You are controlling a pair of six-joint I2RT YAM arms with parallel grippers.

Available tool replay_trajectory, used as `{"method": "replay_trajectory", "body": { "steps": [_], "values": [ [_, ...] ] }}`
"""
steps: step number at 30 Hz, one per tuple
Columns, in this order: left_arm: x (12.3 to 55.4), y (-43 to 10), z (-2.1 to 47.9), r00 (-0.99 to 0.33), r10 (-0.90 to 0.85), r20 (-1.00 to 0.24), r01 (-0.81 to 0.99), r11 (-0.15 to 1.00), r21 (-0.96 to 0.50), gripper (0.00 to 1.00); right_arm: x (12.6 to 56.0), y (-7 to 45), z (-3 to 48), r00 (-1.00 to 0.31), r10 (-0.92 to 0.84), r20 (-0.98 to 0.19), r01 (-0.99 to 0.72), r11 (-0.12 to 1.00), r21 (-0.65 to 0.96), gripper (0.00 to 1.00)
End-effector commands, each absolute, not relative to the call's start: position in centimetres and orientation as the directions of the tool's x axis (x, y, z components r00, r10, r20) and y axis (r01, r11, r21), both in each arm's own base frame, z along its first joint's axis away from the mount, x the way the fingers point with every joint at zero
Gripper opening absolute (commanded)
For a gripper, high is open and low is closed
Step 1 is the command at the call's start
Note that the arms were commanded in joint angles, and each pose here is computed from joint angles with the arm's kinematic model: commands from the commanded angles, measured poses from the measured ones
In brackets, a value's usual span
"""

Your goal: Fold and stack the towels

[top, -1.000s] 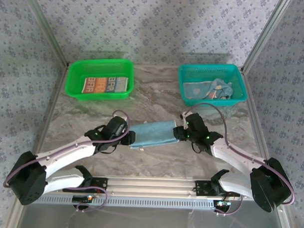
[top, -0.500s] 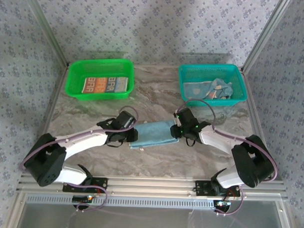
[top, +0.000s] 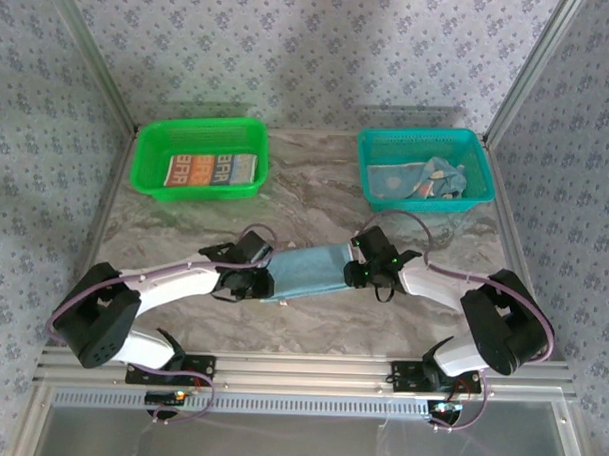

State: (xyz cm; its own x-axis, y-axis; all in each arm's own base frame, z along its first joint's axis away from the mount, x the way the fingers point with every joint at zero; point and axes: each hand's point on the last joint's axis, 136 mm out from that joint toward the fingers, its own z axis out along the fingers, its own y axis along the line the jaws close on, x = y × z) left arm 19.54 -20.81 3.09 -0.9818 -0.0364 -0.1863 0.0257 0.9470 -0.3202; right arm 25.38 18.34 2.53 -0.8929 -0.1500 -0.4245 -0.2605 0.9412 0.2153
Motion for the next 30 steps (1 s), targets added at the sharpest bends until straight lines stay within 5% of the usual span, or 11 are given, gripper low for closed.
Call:
{"method": "replay_trajectory", "body": {
  "steps": [1,6,30],
  "values": [
    [20.5,-19.6,5.3,-0.975,-0.117,-0.189,-0.054,0.949,-0.312,0.36,25.6,18.5,4.2,-0.886,-0.160,-0.435,-0.270,0.941,0.204,0.35],
    [21.5,-18.4,5.7,-0.963,-0.225,-0.150,-0.170,0.935,-0.312,0.47,26.6,19.0,4.9,-0.873,-0.156,-0.461,-0.279,0.937,0.210,0.36],
    [22.0,-20.0,3.3,-0.931,-0.362,-0.048,-0.347,0.917,-0.194,0.47,27.5,19.0,5.5,-0.853,-0.143,-0.502,-0.299,0.922,0.246,0.39]
  ]
}}
